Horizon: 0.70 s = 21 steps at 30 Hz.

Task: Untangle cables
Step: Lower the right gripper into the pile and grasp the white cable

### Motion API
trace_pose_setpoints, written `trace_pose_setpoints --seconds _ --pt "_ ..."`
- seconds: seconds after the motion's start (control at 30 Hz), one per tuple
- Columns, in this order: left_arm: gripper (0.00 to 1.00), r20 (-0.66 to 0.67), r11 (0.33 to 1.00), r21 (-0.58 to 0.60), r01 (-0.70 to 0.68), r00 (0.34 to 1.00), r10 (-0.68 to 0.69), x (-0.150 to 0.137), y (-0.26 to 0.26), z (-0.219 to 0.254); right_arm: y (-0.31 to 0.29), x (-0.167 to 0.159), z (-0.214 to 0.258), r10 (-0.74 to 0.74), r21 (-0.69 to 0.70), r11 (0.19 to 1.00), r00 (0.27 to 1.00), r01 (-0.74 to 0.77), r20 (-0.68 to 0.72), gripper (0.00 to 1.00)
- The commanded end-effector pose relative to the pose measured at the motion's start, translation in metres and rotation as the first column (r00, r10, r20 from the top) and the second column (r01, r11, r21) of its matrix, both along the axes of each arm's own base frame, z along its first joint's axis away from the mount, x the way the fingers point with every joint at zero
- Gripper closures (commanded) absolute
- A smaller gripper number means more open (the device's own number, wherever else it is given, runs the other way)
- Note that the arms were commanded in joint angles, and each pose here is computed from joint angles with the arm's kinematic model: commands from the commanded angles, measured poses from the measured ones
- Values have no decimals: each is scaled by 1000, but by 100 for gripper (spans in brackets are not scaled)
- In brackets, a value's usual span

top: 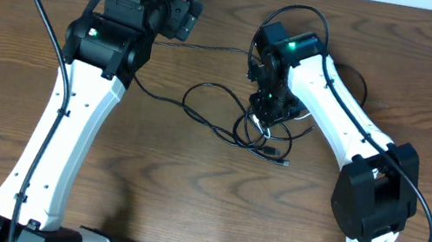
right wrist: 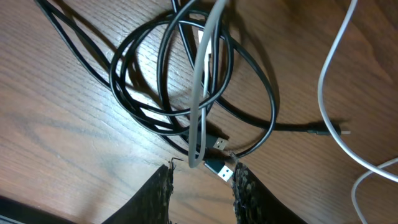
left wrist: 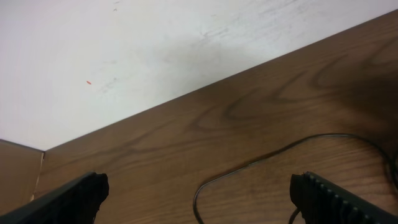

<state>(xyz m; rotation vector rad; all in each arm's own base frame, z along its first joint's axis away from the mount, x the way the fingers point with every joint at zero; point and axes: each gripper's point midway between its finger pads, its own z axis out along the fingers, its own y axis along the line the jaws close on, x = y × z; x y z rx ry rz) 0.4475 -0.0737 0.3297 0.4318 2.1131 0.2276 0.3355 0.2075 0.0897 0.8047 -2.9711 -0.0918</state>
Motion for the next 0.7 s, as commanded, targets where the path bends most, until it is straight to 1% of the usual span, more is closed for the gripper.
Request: trace_pose_setpoints --seconds 0.0,0.3,0.57,0.67 --pt "2 -4 1000 8 -12 1000 12 1 4 -4 -2 1 6 -18 -8 1000 1000 18 17 70" --pt "2 3 1000 6 -12 1000 12 2 4 -2 -1 2 4 -28 -6 1000 999 28 21 62" --pt "2 7 1000 5 -11 1000 11 2 3 -1 -4 -5 -22 -51 -19 999 999 51 2 62" --pt "2 10 1000 4 -11 1000 11 3 3 -1 -3 -3 -33 -52 -10 999 999 52 16 62"
